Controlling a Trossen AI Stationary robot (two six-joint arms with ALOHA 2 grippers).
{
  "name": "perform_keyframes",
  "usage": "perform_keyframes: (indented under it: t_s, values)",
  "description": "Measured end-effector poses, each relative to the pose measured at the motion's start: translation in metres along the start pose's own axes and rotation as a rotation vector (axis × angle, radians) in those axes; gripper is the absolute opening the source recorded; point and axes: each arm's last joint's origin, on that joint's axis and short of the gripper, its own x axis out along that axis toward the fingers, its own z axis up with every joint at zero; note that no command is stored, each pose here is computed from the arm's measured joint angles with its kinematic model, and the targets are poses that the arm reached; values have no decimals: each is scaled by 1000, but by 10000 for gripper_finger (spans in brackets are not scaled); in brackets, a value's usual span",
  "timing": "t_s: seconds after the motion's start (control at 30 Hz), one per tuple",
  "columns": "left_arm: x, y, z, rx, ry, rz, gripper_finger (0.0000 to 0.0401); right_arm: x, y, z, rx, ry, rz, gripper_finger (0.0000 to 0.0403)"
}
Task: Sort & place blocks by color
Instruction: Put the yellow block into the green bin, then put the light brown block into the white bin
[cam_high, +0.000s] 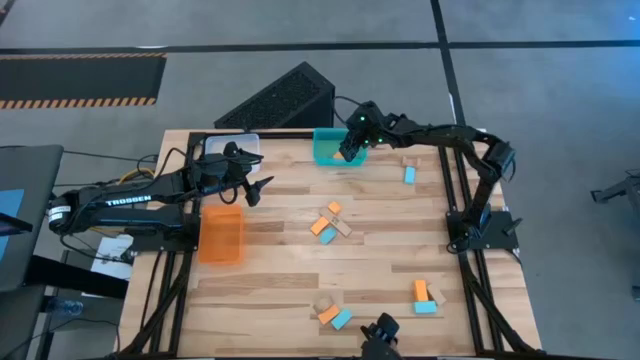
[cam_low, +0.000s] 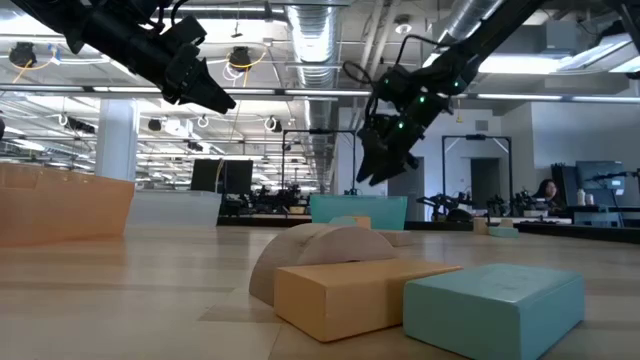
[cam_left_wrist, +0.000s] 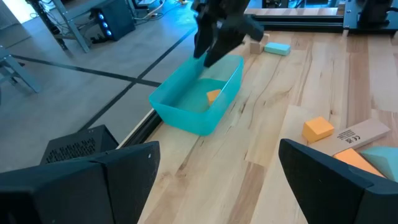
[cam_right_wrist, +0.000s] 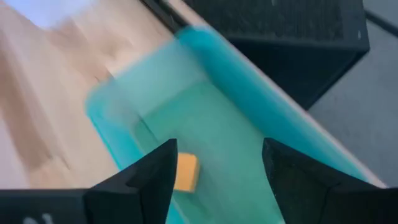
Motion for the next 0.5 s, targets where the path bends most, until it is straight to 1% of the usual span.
perform_keyframes:
  t_s: [0.13, 0.27, 0.4, 0.5]
  values:
    - [0, 0, 0, -1, -2, -12, 318, -25, 7, 8, -16, -7, 9, 271]
    - [0, -1, 0, -2, -6, -47, 318, -61, 27, 13, -51, -3, 50, 271]
    - [1, -3, 1, -19, -18, -107, 318, -90, 63, 5, -125, 58, 125, 271]
    - [3, -5, 1, -26, -19, -141, 318, -103, 96, -14, -198, 92, 206, 271]
